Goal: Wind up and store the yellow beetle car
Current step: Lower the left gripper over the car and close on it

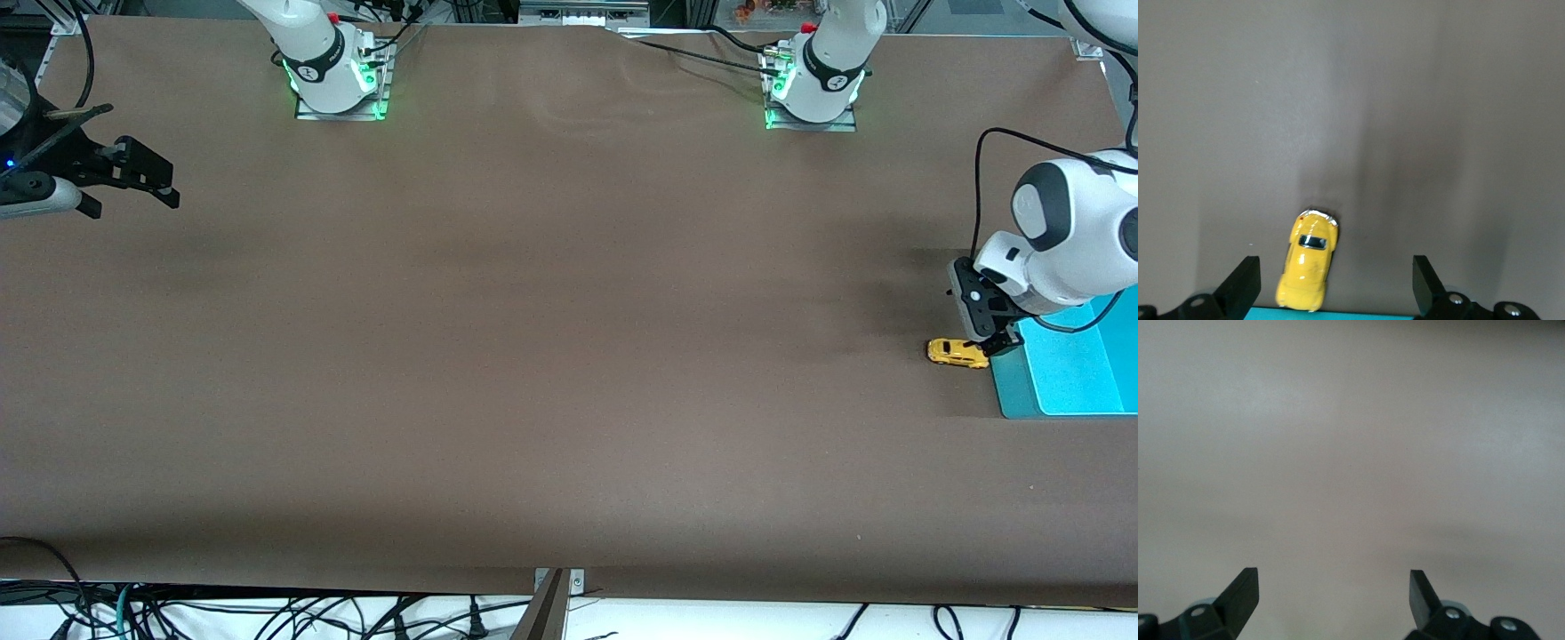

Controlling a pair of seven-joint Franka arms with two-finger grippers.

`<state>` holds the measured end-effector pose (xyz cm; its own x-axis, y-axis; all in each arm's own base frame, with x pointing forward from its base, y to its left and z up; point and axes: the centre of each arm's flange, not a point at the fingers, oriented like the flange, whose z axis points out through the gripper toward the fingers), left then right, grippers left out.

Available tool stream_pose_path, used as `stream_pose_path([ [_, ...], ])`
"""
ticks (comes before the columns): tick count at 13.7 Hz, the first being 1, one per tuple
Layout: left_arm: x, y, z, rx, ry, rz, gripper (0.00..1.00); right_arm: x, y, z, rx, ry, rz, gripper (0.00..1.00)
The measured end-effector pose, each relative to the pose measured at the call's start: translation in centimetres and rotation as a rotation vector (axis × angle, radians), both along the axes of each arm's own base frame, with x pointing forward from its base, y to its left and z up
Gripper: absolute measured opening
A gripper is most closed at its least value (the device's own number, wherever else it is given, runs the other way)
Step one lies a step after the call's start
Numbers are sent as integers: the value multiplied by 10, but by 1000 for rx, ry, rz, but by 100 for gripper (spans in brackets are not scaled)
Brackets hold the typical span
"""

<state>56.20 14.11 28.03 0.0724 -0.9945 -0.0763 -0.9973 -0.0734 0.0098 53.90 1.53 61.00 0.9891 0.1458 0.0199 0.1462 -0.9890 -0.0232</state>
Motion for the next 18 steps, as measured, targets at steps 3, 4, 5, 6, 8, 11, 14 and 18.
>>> stream_pose_path([
  [3, 0, 6, -23, 31, -28, -75, 100, 1, -9, 6, 1, -13, -16, 100],
  [4, -2, 14, -32, 34, -26, -79, 100, 1, -11, 7, 1, -14, -20, 100],
  [5, -5, 24, -40, 32, -21, -82, 100, 1, -12, 7, -4, -13, -20, 100],
  [6, -8, 31, -46, 30, -17, -82, 100, 1, -12, 6, -11, -13, -19, 100],
  [8, -9, 36, -55, 28, -23, -81, 100, 1, -12, 6, -21, -12, -17, 100],
  [11, -8, 38, -66, 27, -42, -83, 100, 3, -12, 3, -26, -6, -16, 100],
  [14, -6, 40, -77, 28, -70, -82, 100, 3, -13, 2, -33, -5, -16, 100],
  [18, -2, 41, -84, 45, -101, -111, 100, 3, -15, 2, -39, -5, -18, 100],
])
